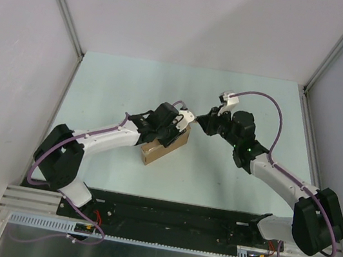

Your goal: Unpack the express box

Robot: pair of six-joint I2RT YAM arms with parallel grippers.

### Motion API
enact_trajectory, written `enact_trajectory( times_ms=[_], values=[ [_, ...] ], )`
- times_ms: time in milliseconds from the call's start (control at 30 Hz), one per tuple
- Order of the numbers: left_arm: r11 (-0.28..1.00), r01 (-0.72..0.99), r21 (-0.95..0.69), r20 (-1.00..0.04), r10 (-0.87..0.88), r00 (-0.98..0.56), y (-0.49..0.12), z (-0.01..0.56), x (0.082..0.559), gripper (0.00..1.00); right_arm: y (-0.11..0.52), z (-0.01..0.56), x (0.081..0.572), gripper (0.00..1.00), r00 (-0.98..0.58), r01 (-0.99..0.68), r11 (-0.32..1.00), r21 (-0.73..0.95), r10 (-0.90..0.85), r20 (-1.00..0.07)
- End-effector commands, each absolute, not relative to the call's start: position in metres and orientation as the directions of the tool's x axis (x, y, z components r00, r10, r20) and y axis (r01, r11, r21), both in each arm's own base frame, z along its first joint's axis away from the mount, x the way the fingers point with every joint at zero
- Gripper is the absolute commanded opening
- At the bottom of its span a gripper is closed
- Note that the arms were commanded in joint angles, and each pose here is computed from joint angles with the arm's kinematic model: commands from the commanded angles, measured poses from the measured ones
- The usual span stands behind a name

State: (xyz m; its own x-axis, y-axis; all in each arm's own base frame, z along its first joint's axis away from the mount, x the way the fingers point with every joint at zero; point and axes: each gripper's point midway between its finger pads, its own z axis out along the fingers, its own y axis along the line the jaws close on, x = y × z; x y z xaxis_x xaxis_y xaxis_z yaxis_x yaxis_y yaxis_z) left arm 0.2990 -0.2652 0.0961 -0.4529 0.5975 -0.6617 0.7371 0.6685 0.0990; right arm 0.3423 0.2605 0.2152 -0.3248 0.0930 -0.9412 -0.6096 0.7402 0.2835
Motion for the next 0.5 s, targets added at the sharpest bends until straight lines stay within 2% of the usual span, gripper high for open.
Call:
enact_trajectory(
  times_ms=[0,467],
  values=[
    [0.643,0.759,0.104,-0.524,0.684,-0.507,-0.244,0.051,0.279,0.20,0.266,0.224,0.346,0.00,-0.290,-0.624,0.731,0.278,0.114,-0.950],
    [0.646,0.755,0.113,-0.516,0.687,-0.511,-0.242,0.048,0.280,0.20,0.270,0.208,0.343,0.00,-0.310,-0.632,0.732,0.254,0.061,-0.949]
  ],
)
